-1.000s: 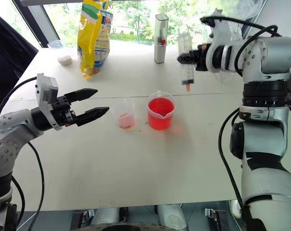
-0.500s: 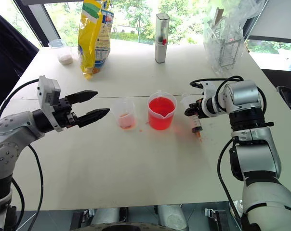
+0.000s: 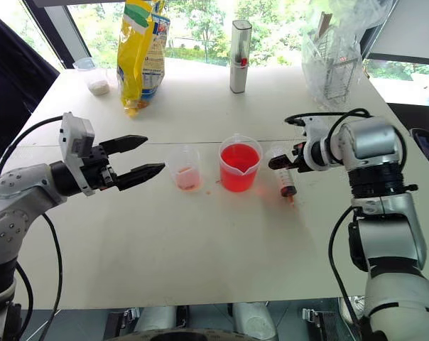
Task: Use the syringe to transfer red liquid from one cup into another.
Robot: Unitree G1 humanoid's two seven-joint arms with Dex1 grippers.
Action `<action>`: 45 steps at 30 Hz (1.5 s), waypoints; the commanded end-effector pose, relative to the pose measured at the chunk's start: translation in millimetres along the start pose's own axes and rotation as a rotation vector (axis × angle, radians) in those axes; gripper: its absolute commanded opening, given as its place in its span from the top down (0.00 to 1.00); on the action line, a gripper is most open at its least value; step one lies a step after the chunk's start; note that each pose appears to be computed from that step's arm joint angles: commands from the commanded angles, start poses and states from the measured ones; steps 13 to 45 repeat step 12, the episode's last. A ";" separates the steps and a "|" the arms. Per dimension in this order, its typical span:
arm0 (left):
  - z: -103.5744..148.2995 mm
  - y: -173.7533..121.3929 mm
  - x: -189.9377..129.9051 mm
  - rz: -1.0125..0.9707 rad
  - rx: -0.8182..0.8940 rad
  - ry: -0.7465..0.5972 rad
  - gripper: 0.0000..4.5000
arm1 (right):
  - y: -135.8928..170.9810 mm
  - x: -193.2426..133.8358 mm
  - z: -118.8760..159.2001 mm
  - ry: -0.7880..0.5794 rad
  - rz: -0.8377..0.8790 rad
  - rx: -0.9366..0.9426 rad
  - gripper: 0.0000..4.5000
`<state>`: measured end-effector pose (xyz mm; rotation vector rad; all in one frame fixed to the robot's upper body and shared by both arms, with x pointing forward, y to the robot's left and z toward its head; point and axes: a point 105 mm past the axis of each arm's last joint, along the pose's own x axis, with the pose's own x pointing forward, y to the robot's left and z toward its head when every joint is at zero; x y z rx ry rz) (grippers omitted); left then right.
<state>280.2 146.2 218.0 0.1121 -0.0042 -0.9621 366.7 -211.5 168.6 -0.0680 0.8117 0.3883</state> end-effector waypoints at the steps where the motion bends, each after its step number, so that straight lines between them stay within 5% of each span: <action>1: 13.8 -0.6 -2.3 -0.015 0.054 -0.018 0.00 | 13.8 -44.0 28.7 -0.166 0.041 -0.235 0.01; 12: 15.8 -1.5 -7.7 -0.050 0.065 0.015 0.00 | 51.3 -101.9 12.8 -0.190 0.214 -0.592 0.01; 45: 15.8 -1.5 -7.7 -0.050 0.065 0.015 0.00 | 51.3 -101.9 12.8 -0.190 0.214 -0.592 0.01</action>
